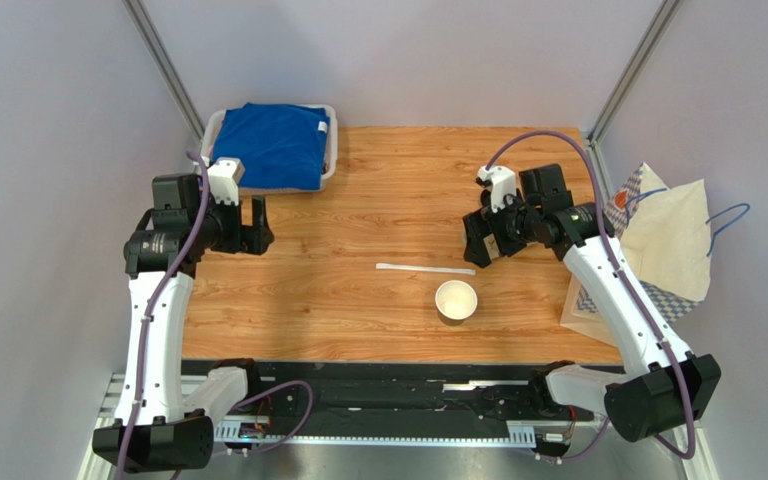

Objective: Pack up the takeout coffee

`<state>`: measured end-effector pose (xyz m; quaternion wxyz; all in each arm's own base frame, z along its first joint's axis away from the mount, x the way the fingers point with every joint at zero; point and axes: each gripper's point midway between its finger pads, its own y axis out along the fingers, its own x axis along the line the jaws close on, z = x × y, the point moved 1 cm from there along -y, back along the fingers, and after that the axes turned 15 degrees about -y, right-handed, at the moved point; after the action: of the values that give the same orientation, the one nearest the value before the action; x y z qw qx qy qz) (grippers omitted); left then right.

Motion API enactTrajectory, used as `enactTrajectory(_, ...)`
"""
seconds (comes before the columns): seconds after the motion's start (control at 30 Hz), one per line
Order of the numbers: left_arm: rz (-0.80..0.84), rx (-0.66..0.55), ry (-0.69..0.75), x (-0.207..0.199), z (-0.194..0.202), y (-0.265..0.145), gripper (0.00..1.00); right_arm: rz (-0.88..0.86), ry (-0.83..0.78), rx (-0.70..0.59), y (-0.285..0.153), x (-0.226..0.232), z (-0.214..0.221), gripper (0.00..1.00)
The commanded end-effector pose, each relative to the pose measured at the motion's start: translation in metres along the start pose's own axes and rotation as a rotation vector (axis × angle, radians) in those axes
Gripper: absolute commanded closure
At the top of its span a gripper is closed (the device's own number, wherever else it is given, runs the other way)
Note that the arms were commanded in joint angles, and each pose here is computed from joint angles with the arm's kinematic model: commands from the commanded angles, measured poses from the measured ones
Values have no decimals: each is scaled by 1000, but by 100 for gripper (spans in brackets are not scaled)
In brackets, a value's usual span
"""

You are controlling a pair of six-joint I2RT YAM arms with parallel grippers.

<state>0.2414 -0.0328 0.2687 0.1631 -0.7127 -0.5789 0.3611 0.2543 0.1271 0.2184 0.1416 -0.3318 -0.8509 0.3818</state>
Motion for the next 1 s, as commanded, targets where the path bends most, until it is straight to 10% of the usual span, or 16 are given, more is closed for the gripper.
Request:
enactTrajectory(0.0, -141, -111, -89, 19, -16, -5, 1, 73, -21, -12, -8, -9, -9, 0)
enactTrajectory(0.6, -32, -140, 30, 4, -5, -9, 1, -189, -274, 240, 33, 33, 50, 1)
enactTrajectory(0.97, 5, -125, -12, 0, -8, 1, 1, -210, -288, 290, 64, 33, 64, 25)
